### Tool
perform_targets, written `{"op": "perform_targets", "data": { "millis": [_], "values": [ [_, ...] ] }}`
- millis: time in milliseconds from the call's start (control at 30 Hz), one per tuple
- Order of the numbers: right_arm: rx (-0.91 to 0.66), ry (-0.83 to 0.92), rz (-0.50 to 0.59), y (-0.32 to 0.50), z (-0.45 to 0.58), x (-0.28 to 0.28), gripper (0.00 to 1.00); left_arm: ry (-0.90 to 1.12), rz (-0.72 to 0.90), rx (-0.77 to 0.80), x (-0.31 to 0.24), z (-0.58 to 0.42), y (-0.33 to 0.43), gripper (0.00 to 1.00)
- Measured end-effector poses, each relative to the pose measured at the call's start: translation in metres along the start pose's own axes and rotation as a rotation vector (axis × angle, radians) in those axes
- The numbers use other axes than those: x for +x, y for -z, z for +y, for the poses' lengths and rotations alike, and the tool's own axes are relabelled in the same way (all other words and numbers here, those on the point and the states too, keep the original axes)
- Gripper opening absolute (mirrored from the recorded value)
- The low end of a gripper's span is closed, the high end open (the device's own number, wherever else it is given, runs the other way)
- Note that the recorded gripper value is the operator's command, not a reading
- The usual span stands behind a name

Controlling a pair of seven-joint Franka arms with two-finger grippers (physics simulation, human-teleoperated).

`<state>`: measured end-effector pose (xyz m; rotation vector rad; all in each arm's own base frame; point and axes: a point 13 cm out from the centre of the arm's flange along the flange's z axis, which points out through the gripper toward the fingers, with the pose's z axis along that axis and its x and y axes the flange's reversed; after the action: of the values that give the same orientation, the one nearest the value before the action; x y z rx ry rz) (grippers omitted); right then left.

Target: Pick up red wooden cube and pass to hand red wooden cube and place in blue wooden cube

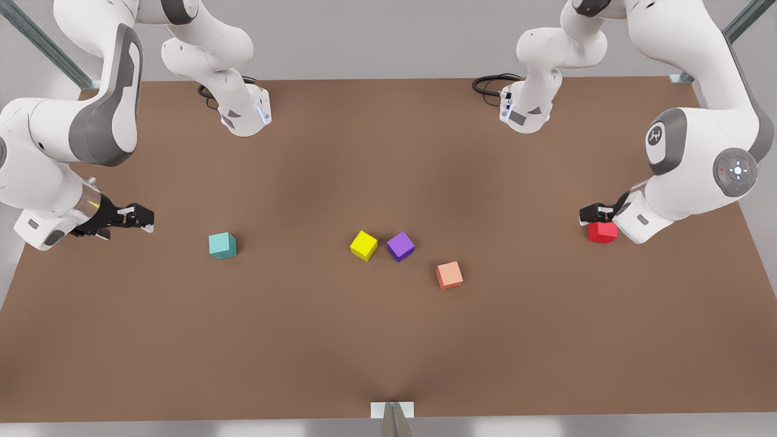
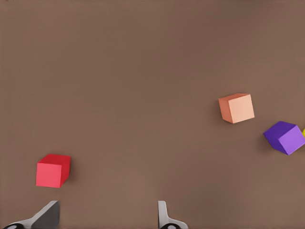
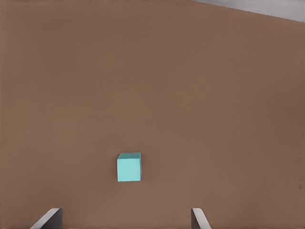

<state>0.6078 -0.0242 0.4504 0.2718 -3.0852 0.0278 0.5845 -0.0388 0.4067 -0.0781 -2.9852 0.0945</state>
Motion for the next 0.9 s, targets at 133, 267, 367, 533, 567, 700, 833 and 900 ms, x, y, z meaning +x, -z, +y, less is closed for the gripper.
{"op": "perform_targets", "data": {
  "millis": [133,267,367,533,567,700,833,900],
  "values": [
    [0.000,-0.006,-0.002,0.000,0.000,-0.001,1.00,0.056,0.045,-0.004,-0.004,0.039,-0.043,1.00],
    [0.002,-0.004,-0.001,-0.004,0.004,-0.004,1.00,0.184,0.119,-0.002,0.004,0.156,-0.157,1.00],
    [0.002,0.028,-0.002,-0.002,0.025,-0.007,1.00,0.164,0.115,-0.007,0.021,0.183,-0.215,1.00],
    [-0.003,0.032,0.002,-0.003,0.025,-0.006,1.00,0.107,0.067,-0.025,0.040,0.216,-0.262,1.00],
    [-0.003,0.031,0.002,-0.003,0.024,-0.006,1.00,0.093,0.060,-0.029,0.042,0.219,-0.269,1.00],
    [-0.004,0.035,0.007,-0.004,0.024,-0.005,1.00,0.039,0.039,-0.046,0.050,0.231,-0.285,1.00],
    [-0.004,0.040,0.009,-0.005,0.026,-0.005,1.00,-0.014,0.042,-0.053,0.054,0.232,-0.300,1.00],
    [-0.004,0.042,0.010,-0.005,0.026,-0.005,1.00,-0.035,0.045,-0.055,0.055,0.232,-0.306,1.00]
  ]
}}
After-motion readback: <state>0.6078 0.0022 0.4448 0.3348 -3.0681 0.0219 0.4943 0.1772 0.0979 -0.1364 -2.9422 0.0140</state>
